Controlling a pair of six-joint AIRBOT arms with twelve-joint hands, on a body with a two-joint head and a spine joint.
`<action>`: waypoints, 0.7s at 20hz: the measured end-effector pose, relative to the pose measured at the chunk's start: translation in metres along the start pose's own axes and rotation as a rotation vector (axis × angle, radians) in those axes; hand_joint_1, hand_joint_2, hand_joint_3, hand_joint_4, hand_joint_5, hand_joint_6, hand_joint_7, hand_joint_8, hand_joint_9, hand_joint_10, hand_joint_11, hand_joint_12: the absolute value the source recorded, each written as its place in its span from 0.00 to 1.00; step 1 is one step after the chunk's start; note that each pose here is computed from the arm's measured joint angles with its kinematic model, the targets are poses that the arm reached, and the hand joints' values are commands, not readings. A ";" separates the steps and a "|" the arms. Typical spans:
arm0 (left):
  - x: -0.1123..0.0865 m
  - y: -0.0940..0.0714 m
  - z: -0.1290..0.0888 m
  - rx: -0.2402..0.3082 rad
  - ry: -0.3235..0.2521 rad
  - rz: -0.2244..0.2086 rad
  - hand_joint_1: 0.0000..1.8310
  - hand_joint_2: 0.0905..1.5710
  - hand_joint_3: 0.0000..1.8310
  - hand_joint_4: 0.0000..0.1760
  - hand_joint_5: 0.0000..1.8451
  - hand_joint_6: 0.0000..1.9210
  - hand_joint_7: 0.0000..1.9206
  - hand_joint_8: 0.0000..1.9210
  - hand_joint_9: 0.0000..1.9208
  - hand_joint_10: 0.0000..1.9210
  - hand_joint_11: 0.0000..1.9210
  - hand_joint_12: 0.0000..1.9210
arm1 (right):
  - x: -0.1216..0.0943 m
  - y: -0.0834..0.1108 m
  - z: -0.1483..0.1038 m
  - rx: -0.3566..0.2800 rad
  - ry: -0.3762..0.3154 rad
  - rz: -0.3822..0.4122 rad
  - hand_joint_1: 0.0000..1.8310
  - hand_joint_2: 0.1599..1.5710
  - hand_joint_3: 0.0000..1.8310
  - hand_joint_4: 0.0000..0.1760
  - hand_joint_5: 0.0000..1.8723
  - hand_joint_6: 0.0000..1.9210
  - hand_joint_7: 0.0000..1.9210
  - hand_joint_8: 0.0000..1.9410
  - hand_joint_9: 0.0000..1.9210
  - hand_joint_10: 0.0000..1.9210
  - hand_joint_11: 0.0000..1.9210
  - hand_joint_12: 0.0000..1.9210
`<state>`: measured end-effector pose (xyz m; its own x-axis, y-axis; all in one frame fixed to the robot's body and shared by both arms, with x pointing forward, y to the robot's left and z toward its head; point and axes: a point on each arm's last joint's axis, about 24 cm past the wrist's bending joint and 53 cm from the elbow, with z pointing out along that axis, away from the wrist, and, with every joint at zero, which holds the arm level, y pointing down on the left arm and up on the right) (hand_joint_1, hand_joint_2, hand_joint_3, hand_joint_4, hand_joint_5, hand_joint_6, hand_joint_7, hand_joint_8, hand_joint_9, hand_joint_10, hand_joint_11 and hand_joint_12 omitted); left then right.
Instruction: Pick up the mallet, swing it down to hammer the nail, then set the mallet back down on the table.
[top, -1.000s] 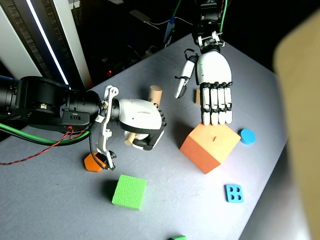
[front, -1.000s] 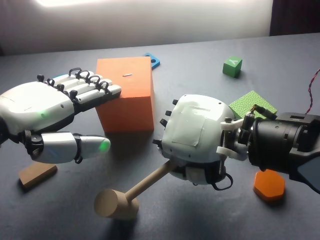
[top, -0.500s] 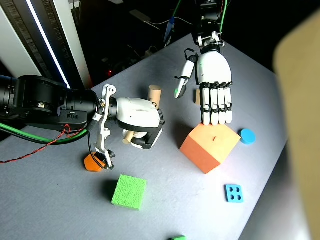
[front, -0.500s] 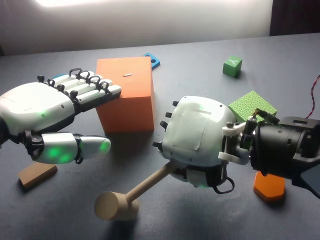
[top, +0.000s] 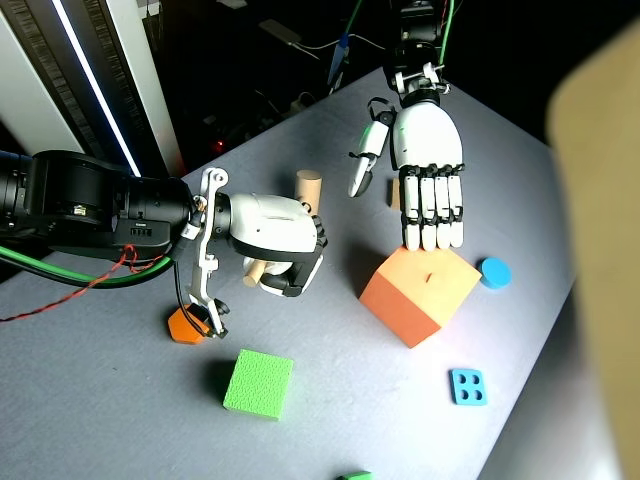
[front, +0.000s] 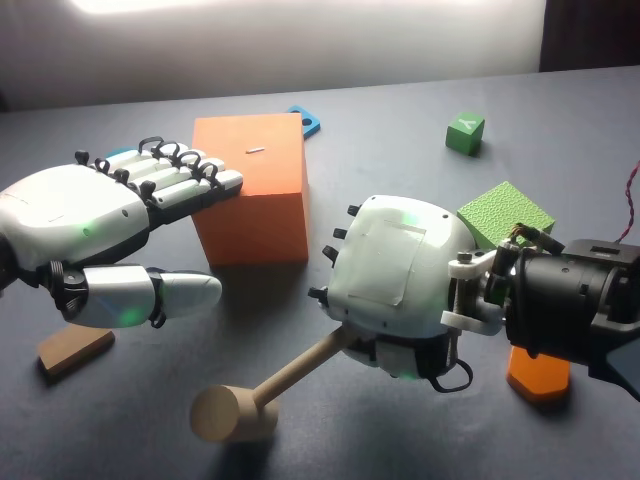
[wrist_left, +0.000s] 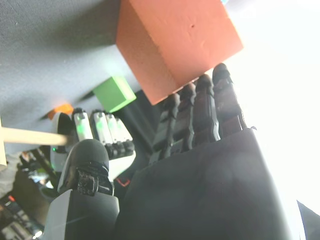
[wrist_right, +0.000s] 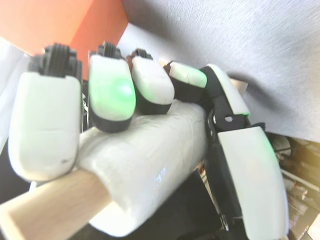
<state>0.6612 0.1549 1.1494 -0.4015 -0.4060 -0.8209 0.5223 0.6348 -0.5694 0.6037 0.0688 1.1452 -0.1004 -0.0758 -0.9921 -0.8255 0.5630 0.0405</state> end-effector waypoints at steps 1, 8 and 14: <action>0.000 0.000 0.000 0.000 0.000 0.000 0.00 0.81 0.00 0.00 0.05 0.00 0.04 0.01 0.02 0.00 0.00 0.00 | 0.000 0.000 0.000 0.000 0.001 0.003 0.22 0.99 0.01 1.00 0.64 1.00 0.79 1.00 0.85 1.00 0.90 1.00; 0.000 0.000 0.000 0.002 -0.002 -0.002 0.00 0.81 0.00 0.00 0.05 0.00 0.04 0.00 0.02 0.00 0.00 0.00 | 0.013 0.002 -0.004 -0.008 0.042 -0.024 0.10 0.73 0.00 0.00 0.30 0.31 0.33 0.35 0.29 0.46 0.17 0.71; 0.000 0.000 0.000 0.002 -0.002 -0.003 0.00 0.82 0.00 0.00 0.04 0.00 0.03 0.00 0.01 0.00 0.00 0.00 | 0.014 0.004 -0.007 -0.010 0.039 -0.031 0.04 0.74 0.00 0.00 0.24 0.00 0.28 0.00 0.26 0.05 0.05 0.51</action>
<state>0.6612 0.1548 1.1500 -0.4017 -0.4087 -0.8195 0.5225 0.6327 -0.5716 0.5950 0.0640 1.1319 -0.0962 -0.1252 -0.9874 -0.8338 0.5519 0.0113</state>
